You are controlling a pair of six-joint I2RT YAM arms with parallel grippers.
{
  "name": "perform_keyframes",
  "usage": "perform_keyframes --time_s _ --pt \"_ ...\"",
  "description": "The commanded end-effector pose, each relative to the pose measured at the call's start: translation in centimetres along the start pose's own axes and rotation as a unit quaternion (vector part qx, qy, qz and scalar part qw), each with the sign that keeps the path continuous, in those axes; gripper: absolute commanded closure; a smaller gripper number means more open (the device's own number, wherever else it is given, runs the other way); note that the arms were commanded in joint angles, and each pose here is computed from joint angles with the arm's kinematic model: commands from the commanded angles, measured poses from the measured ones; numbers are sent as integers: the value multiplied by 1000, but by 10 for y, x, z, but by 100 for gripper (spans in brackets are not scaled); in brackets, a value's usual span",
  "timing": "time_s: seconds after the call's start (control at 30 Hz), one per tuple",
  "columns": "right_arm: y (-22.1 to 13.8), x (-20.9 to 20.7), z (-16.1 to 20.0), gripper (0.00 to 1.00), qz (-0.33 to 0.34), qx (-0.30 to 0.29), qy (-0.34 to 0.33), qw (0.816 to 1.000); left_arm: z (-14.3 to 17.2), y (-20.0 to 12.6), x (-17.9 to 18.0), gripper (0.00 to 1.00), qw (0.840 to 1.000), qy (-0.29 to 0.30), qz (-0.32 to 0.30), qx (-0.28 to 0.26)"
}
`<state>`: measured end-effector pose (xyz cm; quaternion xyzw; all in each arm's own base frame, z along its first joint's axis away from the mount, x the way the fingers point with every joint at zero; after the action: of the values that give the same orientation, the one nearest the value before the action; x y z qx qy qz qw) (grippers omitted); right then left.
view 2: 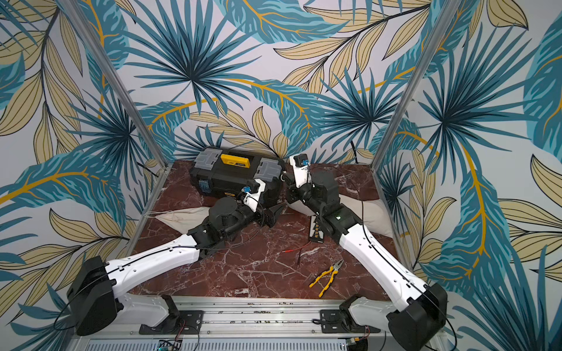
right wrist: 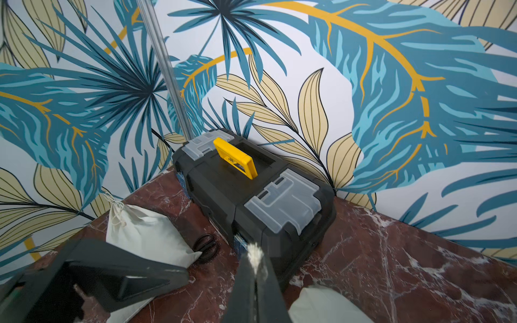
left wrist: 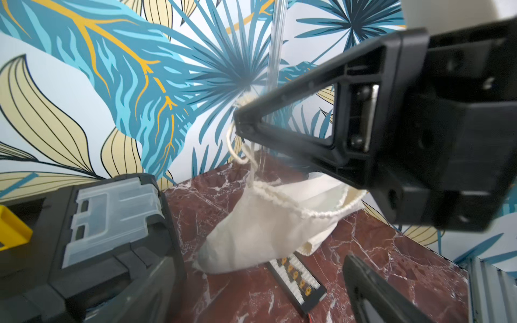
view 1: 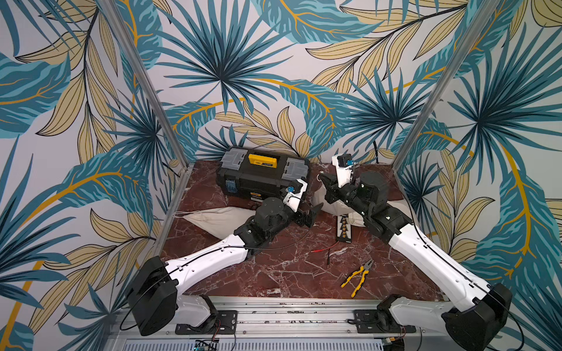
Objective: Close the soil bag
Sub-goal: Pick up the soil bag from the center of the board.
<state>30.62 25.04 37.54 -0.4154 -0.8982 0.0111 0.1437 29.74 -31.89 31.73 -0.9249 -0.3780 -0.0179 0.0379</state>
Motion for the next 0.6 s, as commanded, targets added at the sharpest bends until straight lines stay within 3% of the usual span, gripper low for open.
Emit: perform_keyframes --time_s 0.0,0.27,0.43,0.57 --pt "1 21 -26 100 -54 -45 2 998 -16 8 13 4 998 2 -50 -36" --pt "13 30 -19 100 -85 -32 15 996 -23 23 18 10 993 -45 -62 -89" --pt "14 32 -19 100 -92 -33 17 995 -18 39 33 24 990 -65 -100 -80" --pt "12 30 -25 100 -81 -44 12 996 -1 49 36 48 989 -73 -112 -61"
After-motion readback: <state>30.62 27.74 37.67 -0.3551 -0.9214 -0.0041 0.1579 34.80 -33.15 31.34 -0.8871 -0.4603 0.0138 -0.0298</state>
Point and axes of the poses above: each gripper's point midway between its finger pads, its own y axis out along the fingers, its own x axis along the line the jaws close on, z = x × y, the point moved 3 cm from there along -y, back along the fingers, and after that the axes turned 10 degrees about y, right-handed, at the moved point
